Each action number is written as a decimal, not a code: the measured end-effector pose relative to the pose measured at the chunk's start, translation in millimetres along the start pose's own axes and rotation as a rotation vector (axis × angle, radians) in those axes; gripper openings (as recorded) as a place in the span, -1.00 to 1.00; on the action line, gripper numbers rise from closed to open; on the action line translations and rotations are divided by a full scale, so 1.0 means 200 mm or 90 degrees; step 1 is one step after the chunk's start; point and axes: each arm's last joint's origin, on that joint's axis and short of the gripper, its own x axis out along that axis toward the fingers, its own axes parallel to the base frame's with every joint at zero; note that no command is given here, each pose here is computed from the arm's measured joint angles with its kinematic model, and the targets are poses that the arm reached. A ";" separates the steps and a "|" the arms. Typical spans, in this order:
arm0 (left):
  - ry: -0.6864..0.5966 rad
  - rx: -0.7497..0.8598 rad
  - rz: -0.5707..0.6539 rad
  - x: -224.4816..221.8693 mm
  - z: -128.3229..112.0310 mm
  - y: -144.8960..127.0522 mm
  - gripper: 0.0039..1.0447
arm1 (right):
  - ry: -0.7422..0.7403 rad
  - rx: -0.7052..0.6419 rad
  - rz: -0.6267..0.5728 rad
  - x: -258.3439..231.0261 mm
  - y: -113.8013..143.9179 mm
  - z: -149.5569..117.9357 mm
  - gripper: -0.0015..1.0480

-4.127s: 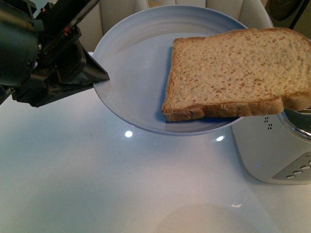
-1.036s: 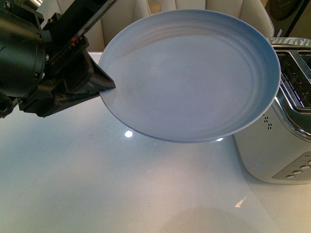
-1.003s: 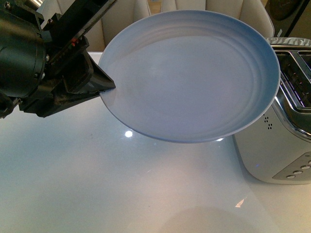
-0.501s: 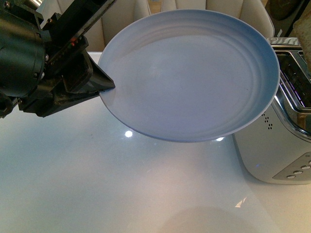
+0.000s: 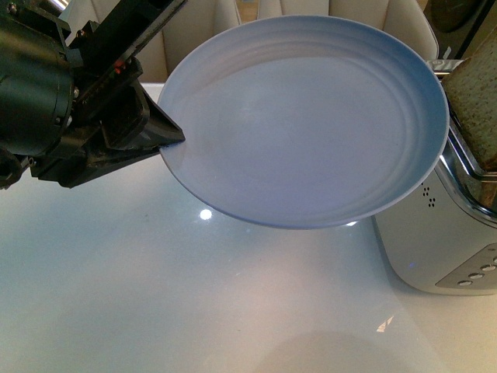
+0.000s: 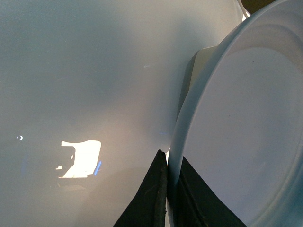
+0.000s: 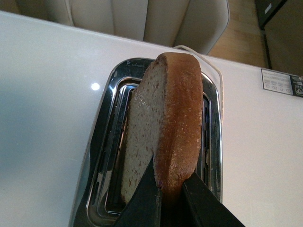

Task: Left arm holds plate, right arm toasts bread

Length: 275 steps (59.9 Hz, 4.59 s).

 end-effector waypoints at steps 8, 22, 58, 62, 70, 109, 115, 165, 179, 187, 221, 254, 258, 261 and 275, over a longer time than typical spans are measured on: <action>0.000 0.000 0.000 0.00 0.00 0.00 -0.95 | 0.015 -0.002 0.003 0.02 0.00 -0.01 -0.93; 0.001 0.001 -0.001 0.00 0.00 0.00 -0.95 | 0.041 -0.008 0.012 0.06 0.02 -0.04 -0.93; 0.002 0.002 -0.001 0.00 0.00 0.00 -0.95 | 0.070 -0.017 0.026 0.15 0.07 -0.12 -0.31; 0.002 0.002 -0.001 0.00 0.00 0.00 -0.95 | 0.074 -0.016 0.025 0.15 0.06 -0.13 -0.14; 0.002 0.002 -0.001 0.00 0.00 0.00 -0.95 | 0.065 0.003 0.015 0.13 0.04 -0.13 0.32; 0.004 0.001 0.001 0.00 -0.01 0.00 -0.95 | -0.143 0.075 -0.072 -0.42 -0.07 -0.10 0.83; 0.005 0.001 0.002 0.00 -0.02 0.01 -0.95 | -0.201 0.092 -0.063 -0.47 -0.07 -0.10 0.76; 0.005 0.012 0.008 0.00 -0.01 0.02 -0.95 | -0.338 0.130 -0.032 -0.48 -0.04 -0.51 -0.96; 0.005 0.013 0.008 0.00 -0.01 0.02 -0.95 | -0.337 0.131 -0.032 -0.49 -0.03 -0.56 -0.96; 0.004 0.013 0.009 0.00 -0.01 0.02 -0.95 | -0.347 0.131 -0.033 -0.49 -0.03 -0.58 -0.96; 0.003 0.017 0.012 0.00 -0.02 0.02 -0.95 | -0.352 0.132 -0.033 -0.56 -0.02 -0.63 -0.96; 0.005 0.019 0.011 0.01 -0.02 0.01 -0.95 | -0.353 0.132 -0.033 -0.56 -0.02 -0.63 -0.05; 0.005 0.019 0.012 0.01 -0.02 0.01 -0.95 | -0.353 0.132 -0.033 -0.56 -0.02 -0.63 0.14; 0.005 0.019 0.011 0.01 -0.02 0.01 -0.95 | -0.353 0.132 -0.033 -0.56 -0.02 -0.63 0.31; 0.013 0.028 0.019 0.00 -0.02 0.02 -0.95 | -0.353 0.132 -0.033 -0.56 -0.02 -0.63 0.83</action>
